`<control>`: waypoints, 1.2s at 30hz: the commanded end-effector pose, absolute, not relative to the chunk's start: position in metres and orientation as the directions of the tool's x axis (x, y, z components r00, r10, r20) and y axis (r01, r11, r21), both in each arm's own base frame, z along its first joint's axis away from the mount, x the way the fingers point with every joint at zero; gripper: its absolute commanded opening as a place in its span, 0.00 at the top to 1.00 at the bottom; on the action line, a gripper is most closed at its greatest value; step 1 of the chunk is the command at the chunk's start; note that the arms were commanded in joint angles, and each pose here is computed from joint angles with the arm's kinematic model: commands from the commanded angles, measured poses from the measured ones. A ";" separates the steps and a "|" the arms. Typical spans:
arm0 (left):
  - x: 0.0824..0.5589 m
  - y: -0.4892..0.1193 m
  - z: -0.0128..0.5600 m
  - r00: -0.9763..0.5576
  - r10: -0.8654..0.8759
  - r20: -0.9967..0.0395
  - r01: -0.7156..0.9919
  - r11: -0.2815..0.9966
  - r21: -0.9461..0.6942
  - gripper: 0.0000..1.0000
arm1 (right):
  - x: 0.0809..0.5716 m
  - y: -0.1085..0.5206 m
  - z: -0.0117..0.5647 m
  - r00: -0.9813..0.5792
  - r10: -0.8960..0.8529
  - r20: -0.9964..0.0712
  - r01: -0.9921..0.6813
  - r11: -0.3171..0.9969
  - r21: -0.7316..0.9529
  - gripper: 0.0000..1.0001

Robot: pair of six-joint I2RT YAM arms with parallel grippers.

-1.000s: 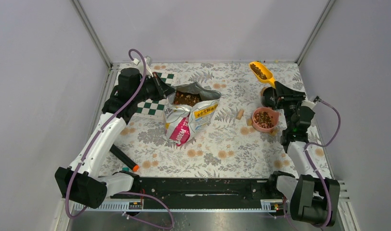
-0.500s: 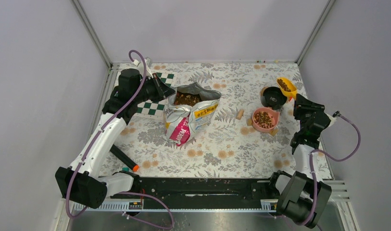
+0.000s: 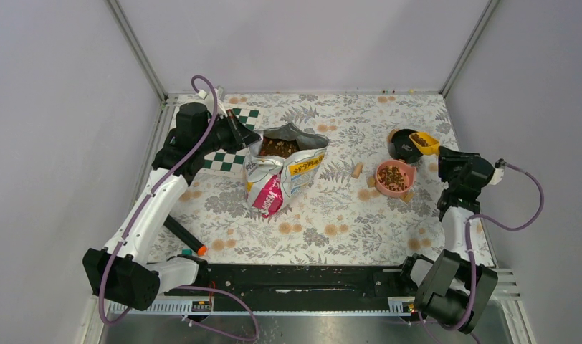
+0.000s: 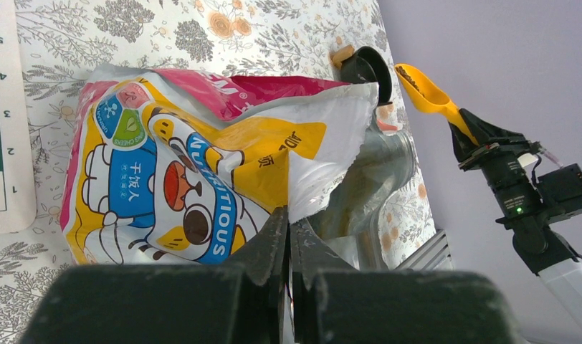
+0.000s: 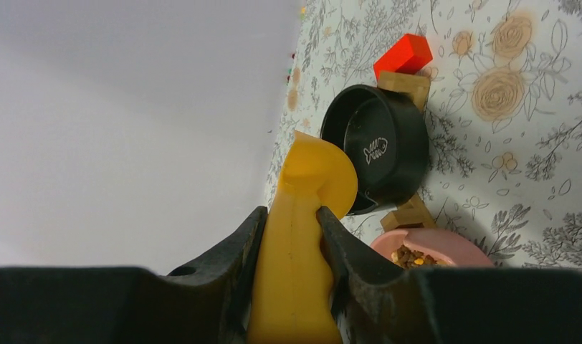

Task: Serve the pet food

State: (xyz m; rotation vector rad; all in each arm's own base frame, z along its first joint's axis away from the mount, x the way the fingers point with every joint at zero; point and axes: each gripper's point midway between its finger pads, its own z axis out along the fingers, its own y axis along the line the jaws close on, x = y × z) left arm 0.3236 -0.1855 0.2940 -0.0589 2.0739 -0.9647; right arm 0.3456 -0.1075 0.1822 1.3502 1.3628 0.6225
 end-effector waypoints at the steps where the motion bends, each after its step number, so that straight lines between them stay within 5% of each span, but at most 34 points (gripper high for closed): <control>1: 0.319 -0.184 0.284 -0.679 -0.338 -0.652 0.274 0.707 -0.652 1.00 | 0.347 -0.122 0.211 0.234 0.872 -0.431 0.383 0.324 0.865 1.00; 18: 0.322 -0.182 0.284 -0.675 -0.339 -0.656 0.264 0.718 -0.643 1.00 | 0.367 -0.125 0.217 0.106 0.797 -0.595 0.496 0.476 0.726 1.00; 36: 0.321 -0.182 0.287 -0.672 -0.341 -0.657 0.268 0.715 -0.646 1.00 | 0.371 -0.114 0.242 -0.050 0.538 -0.842 0.651 0.657 0.381 1.00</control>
